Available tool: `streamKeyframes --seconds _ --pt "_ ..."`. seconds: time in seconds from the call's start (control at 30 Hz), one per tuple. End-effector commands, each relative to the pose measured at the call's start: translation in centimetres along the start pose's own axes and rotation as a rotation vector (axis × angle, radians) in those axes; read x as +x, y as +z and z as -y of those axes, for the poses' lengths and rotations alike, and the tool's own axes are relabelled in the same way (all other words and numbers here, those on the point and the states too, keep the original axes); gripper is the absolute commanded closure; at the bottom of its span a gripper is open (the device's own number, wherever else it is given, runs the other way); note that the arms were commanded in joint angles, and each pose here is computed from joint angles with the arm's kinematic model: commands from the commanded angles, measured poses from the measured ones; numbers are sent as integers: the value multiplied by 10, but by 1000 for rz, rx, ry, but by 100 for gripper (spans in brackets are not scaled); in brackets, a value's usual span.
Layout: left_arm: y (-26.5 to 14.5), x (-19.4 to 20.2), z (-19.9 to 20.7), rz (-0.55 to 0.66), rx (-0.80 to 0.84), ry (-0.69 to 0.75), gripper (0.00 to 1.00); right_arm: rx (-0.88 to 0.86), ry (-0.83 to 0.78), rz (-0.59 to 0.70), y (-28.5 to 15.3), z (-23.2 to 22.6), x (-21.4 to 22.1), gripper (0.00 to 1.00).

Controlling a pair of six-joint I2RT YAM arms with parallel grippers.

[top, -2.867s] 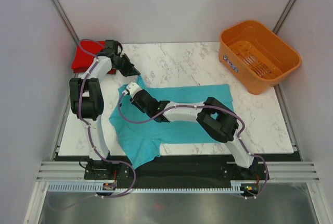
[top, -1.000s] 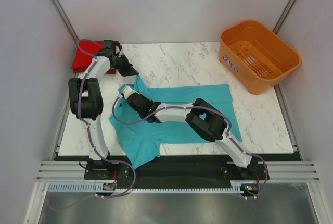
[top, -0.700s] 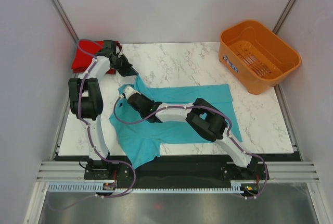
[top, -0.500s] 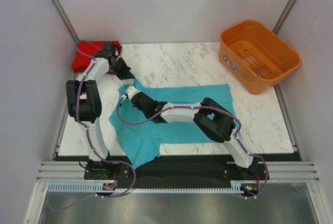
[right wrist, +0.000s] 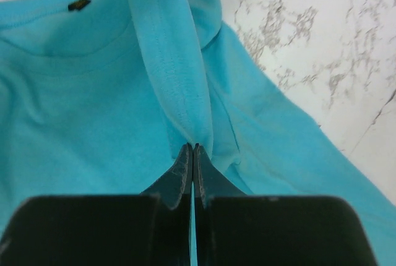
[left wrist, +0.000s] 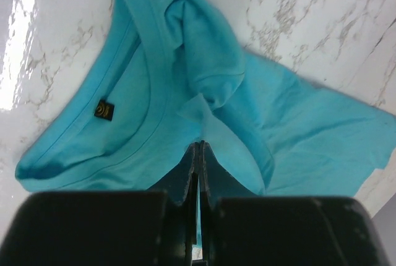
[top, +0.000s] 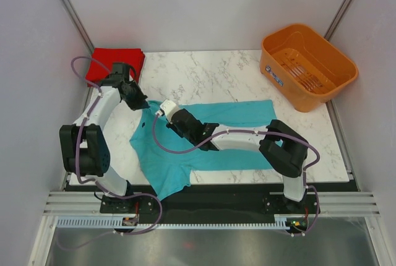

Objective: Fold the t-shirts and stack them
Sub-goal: Fold the tshirt

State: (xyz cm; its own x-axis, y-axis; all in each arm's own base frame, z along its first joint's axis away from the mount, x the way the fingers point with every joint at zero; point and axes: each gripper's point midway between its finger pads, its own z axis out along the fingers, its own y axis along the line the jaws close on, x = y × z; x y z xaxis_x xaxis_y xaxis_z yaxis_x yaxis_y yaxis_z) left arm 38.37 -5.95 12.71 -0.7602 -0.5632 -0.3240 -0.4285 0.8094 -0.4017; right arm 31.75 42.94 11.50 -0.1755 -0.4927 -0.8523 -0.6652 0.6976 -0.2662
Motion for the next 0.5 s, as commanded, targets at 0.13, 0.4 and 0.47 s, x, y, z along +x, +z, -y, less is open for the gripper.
streamKeyframes --seconds 0.13,0.4,0.47 --pt "-10 52 -32 -63 -43 32 98 -128 76 25 -22 -20 8 100" --pt "1 97 -72 -128 -162 12 98 -217 84 2 -20 -40 30 100" --pt "4 107 -82 -150 -188 0 98 -226 102 -17 -19 -45 39 100"
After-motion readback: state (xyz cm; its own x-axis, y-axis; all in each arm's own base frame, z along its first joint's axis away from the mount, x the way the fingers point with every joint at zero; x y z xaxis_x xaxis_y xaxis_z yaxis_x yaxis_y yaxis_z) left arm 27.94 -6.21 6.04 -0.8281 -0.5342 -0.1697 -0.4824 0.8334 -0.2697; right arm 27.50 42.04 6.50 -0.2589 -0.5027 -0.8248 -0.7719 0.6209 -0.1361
